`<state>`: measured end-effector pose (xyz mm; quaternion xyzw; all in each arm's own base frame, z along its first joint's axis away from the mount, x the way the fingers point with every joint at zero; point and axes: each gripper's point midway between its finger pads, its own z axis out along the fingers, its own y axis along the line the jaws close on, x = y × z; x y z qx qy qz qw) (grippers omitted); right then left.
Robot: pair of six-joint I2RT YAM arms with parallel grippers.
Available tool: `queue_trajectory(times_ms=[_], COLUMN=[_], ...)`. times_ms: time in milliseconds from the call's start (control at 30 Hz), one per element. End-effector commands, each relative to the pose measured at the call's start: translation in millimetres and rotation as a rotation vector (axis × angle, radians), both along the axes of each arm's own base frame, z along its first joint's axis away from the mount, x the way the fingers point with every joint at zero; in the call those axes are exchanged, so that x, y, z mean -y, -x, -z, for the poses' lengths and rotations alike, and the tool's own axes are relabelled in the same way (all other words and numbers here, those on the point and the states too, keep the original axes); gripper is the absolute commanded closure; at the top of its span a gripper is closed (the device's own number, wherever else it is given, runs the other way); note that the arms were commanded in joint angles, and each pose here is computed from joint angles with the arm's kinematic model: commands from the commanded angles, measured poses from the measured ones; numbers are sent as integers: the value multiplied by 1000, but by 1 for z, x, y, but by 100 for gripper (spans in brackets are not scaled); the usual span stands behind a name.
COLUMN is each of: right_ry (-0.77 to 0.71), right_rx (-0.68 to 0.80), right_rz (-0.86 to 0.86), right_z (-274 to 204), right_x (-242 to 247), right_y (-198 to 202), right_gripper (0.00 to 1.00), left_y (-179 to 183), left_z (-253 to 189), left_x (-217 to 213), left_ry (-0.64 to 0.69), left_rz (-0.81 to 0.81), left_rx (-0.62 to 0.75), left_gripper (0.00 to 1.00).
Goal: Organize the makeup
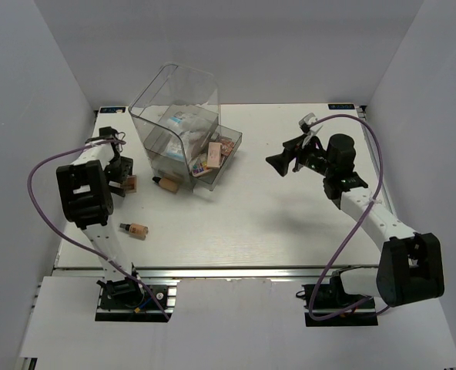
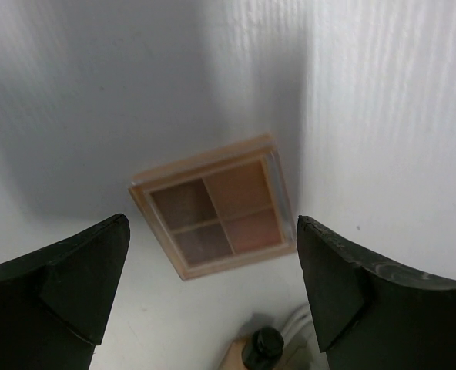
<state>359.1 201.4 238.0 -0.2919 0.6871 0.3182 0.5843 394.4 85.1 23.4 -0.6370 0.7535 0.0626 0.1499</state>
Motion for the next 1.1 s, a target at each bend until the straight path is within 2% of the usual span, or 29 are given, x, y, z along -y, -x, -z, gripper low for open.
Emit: queue_trajectory(times_ms=[0, 100, 267, 400, 433, 500, 567, 633, 667, 767, 867, 1067], right_ry=[5, 8, 12, 15, 16, 16, 17, 20, 21, 29, 29, 32], right_rx=[37, 35, 27, 30, 32, 30, 34, 32, 31, 25, 22, 17], right_rz=[17, 21, 23, 34, 36, 39, 44, 45, 44, 40, 37, 40], right_z=[-10, -10, -10, -10, -11, -10, -11, -10, -10, -6, -6, -5], right_x=[7, 9, 10, 12, 12, 13, 14, 15, 15, 16, 16, 16], right_y=[2, 3, 5, 5, 6, 6, 7, 7, 8, 8, 7, 2], right_gripper=[11, 11, 11, 11, 11, 11, 11, 11, 11, 11, 11, 11], left_y=[4, 6, -2, -3, 4, 5, 15, 7, 7, 1, 1, 44], left_z=[1, 9, 12, 16, 19, 20, 19, 10, -2, -34, -61, -111], left_x=[-14, -16, -19, -14, -12, -10, -5, -3, -1, 4, 13, 45], left_ry=[-36, -32, -35, -3, 1, 8, 19, 21, 21, 9, 8, -22], left_rz=[-54, -55, -65, -64, -62, -58, -39, 6, 26, 104, 216, 435], left_rx=[-63, -110, -97, -90, -100, -75, -55, 12, 53, 160, 247, 478], left_gripper=[2, 2, 4, 32, 44, 53, 68, 77, 86, 97, 100, 100])
